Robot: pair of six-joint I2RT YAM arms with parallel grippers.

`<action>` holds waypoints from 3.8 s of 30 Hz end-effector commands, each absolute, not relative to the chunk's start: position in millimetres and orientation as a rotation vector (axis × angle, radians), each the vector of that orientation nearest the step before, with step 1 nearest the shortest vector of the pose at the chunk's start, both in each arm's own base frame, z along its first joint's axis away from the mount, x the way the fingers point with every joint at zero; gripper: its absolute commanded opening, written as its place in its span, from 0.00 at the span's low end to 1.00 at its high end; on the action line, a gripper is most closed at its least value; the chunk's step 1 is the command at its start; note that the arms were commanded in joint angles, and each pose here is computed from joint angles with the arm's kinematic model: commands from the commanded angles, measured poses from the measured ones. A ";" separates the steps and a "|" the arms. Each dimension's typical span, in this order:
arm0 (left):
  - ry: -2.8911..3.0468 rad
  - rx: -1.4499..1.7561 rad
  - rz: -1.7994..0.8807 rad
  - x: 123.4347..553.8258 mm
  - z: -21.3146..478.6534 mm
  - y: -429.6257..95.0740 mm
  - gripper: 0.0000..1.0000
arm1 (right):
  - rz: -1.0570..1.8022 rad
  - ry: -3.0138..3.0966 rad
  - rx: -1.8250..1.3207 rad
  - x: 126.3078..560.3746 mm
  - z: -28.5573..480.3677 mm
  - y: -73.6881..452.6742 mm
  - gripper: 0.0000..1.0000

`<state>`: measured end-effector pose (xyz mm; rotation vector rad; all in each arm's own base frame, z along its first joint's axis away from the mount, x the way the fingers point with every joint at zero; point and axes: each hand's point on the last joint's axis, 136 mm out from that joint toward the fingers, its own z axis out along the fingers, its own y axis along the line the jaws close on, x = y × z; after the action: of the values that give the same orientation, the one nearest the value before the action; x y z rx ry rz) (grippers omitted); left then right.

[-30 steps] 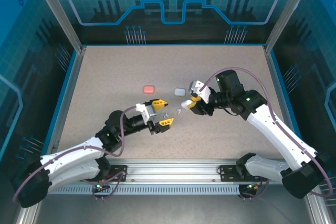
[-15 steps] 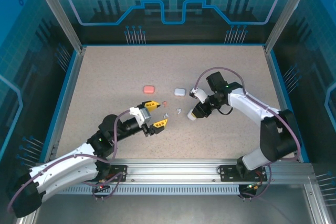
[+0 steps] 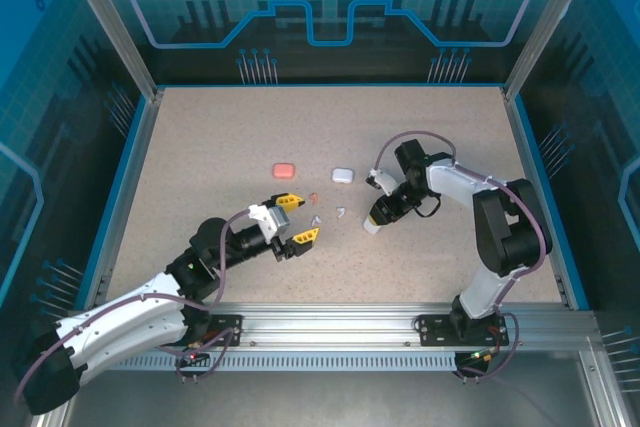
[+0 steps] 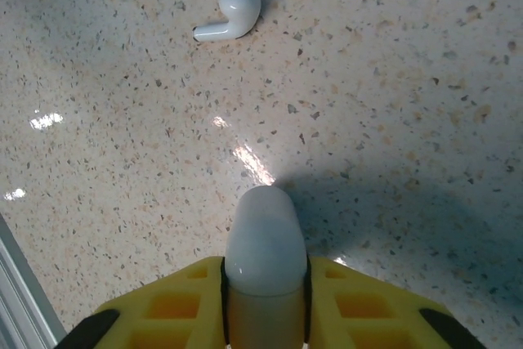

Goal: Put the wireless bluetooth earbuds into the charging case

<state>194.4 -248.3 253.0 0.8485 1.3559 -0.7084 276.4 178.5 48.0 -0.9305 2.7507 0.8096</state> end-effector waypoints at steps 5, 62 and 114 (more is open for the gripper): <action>1.353 0.834 -0.653 198.6 252.4 -243.1 0.69 | 0.681 2.787 -0.847 291.4 49.2 164.2 0.37; 1.838 0.166 -0.440 281.0 214.6 -133.3 0.99 | 0.147 2.176 -2.109 421.6 3.2 253.3 0.81; 2.066 0.353 -1.436 254.9 239.0 -269.3 0.84 | 0.250 1.614 -1.613 247.2 206.1 263.7 0.42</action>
<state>267.2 -246.9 212.2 0.2202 2.1233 -1.3389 249.8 259.9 194.4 -1.6586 1.6438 0.2435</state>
